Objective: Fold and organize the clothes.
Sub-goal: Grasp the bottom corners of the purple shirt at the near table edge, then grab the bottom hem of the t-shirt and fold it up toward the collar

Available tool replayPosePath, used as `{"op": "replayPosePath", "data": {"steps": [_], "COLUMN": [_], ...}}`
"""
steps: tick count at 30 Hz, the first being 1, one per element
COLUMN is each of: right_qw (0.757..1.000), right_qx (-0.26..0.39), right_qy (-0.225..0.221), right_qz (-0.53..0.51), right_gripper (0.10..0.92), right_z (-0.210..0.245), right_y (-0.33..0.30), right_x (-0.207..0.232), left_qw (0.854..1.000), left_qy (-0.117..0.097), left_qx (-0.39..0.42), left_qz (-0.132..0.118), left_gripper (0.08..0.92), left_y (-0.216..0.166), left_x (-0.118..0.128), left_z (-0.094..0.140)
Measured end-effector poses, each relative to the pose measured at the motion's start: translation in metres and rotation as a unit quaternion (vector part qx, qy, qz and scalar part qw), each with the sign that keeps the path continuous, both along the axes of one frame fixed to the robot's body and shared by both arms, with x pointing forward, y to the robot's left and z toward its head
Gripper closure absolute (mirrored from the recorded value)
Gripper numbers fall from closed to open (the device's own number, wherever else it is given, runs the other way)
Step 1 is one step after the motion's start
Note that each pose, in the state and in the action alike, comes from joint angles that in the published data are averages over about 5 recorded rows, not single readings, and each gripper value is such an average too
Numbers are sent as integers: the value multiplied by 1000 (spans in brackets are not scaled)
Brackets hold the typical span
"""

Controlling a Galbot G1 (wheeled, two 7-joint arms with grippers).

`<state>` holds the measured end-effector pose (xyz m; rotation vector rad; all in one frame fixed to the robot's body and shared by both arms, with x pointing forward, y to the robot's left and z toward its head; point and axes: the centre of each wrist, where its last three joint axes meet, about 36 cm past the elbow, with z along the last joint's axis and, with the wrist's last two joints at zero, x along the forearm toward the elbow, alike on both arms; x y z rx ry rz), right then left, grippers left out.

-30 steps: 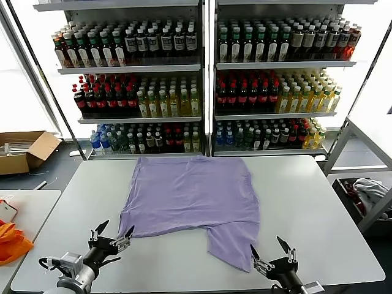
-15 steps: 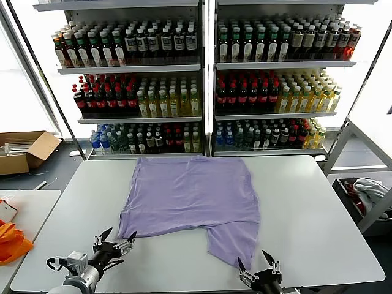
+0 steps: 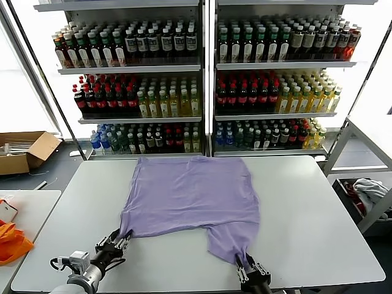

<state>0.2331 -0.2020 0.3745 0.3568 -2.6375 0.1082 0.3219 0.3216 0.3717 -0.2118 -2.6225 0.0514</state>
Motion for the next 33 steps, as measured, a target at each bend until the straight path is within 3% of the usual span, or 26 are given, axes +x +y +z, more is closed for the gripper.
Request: {"op": "replayPosePath", "data": {"steps": [9, 23, 33], "right_qw": [999, 996, 991], "right_qx": [0, 0, 27], "right_qy": [-31, -78, -112], "right_qz": [23, 47, 71], "right_gripper": [908, 908, 908], "right_z": [10, 46, 62], "right_y": [-6, -32, -35], "right_x": [-8, -48, -68], "left_qw": [1000, 1000, 999], "left_qy": [-6, -25, -18], "left_qx": [-11, -8, 6], "left_qz": [2, 17, 36], "left_gripper": [904, 915, 915], "left_y": [-4, -13, -15], "left_x": [-5, -35, -77], "left_z": [-1, 29, 56]}}
